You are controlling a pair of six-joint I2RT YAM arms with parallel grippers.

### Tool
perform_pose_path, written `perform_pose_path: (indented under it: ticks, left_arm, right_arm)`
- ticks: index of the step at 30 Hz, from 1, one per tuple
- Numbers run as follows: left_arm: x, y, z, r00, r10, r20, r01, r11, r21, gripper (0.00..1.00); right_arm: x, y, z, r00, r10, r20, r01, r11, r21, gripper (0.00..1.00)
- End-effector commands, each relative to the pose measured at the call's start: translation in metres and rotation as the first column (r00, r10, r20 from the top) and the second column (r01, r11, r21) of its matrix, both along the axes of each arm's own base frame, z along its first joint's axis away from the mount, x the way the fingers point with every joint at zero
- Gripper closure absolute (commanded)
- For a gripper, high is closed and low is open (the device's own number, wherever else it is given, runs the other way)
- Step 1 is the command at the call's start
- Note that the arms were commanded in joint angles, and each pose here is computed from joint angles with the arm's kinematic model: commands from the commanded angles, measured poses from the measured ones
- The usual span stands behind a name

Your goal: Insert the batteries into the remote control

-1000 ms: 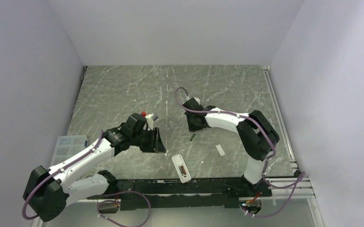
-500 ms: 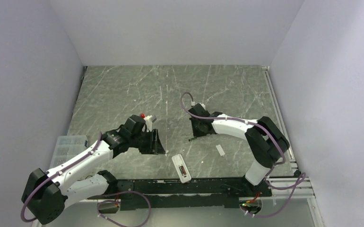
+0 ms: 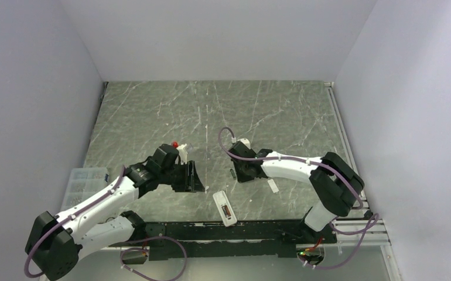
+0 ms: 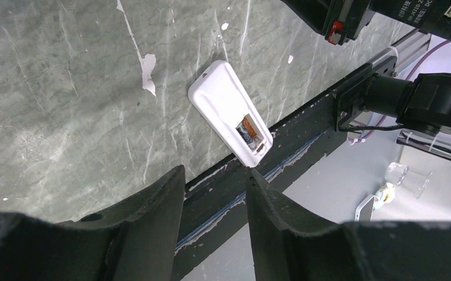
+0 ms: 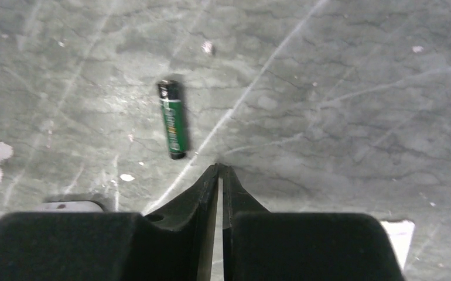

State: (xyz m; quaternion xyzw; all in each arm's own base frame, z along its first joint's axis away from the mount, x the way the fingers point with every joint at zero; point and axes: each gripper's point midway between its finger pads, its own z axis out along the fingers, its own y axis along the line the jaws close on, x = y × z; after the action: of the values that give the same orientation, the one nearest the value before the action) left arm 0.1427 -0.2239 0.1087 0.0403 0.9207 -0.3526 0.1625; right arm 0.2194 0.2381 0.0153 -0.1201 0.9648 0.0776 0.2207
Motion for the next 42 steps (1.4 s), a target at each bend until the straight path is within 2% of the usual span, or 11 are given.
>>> perform_pose_path:
  ticks: [1, 6, 10, 13, 18, 25, 28, 42]
  left_arm:
    - [0.0, -0.002, 0.008, 1.0, -0.004, 0.024, 0.005, 0.999, -0.033, 0.52]
    - [-0.002, 0.001, 0.009, 1.0, -0.001, 0.029, 0.001, 1.0, -0.03, 0.52]
    - [-0.003, 0.002, 0.008, 1.0, 0.0, 0.026, 0.0, 1.0, -0.026, 0.52]
    - [-0.004, 0.003, 0.008, 1.0, 0.004, 0.027, -0.003, 1.0, -0.022, 0.52]
    - [-0.004, 0.007, 0.013, 0.999, 0.015, 0.036, -0.014, 1.0, -0.017, 0.52]
    - [-0.006, 0.012, 0.02, 0.998, 0.03, 0.053, -0.029, 0.999, -0.017, 0.51]
    - [-0.007, 0.013, 0.02, 0.998, 0.032, 0.052, -0.031, 0.999, -0.016, 0.51]
    - [-0.01, 0.013, 0.016, 0.999, 0.029, 0.04, -0.028, 0.999, -0.019, 0.51]
  right_arm:
    - [0.014, -0.01, 0.029, 0.996, -0.046, 0.076, 0.049, 0.998, -0.047, 0.89]
    - [0.027, -0.001, 0.056, 0.991, -0.028, 0.128, 0.032, 0.999, -0.024, 0.79]
    - [0.033, 0.033, 0.075, 0.989, 0.039, 0.14, -0.054, 0.994, 0.1, 0.68]
    - [0.034, 0.053, 0.076, 0.987, 0.095, 0.129, -0.114, 0.982, 0.151, 0.62]
    - [0.033, 0.072, 0.066, 0.98, 0.166, 0.113, -0.182, 0.972, 0.15, 0.52]
    - [0.036, 0.073, 0.042, 0.98, 0.184, 0.074, -0.19, 0.978, 0.086, 0.51]
    - [0.035, 0.072, 0.034, 0.98, 0.189, 0.059, -0.192, 0.98, 0.059, 0.57]
    - [0.041, 0.066, 0.014, 0.983, 0.182, 0.034, -0.18, 0.982, -0.051, 0.7]
